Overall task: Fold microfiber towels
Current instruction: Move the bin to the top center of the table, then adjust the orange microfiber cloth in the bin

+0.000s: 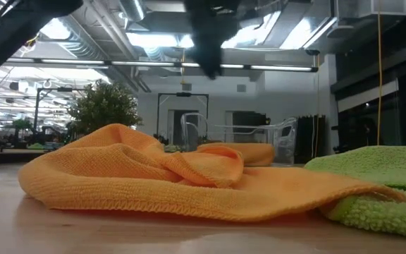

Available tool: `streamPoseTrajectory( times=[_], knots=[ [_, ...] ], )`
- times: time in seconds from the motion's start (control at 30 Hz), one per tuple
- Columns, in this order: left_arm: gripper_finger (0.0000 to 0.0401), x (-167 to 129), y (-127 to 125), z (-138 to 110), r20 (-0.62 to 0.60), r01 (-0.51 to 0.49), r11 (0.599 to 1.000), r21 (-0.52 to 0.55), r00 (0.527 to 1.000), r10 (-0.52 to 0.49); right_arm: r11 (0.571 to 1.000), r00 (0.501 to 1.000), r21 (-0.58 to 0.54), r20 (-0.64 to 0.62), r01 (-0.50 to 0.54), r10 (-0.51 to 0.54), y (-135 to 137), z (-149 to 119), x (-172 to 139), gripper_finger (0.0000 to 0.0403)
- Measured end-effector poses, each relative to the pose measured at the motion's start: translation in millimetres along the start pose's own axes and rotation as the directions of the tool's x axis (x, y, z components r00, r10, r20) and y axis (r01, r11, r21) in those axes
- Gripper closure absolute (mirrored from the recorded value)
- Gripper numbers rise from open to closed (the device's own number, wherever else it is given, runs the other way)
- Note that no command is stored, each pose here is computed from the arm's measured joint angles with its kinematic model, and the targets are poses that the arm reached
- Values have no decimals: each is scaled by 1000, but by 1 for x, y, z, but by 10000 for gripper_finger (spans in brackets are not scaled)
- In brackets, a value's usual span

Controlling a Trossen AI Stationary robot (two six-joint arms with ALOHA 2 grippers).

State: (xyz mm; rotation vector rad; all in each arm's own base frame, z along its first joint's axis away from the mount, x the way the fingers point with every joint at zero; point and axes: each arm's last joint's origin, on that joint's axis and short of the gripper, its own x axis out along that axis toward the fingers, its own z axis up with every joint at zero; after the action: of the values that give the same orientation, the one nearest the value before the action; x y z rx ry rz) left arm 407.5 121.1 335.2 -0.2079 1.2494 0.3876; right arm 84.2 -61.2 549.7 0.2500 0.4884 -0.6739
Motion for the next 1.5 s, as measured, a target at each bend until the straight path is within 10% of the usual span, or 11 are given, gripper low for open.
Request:
streamPoseTrajectory(
  times=[0.53,1.13,1.5],
  knots=[
    [194,79,14,-47,-435,25,987,159,899,48,1000,1000,-7,1,5,-5,0,0,0,144],
    [194,128,36,-8,9,-198,902,383,978,210,1000,1000,-7,1,5,-5,0,0,0,144],
    [193,70,37,-28,-168,-187,957,222,959,227,1000,994,-14,-105,15,-17,0,-6,25,144]
  ],
)
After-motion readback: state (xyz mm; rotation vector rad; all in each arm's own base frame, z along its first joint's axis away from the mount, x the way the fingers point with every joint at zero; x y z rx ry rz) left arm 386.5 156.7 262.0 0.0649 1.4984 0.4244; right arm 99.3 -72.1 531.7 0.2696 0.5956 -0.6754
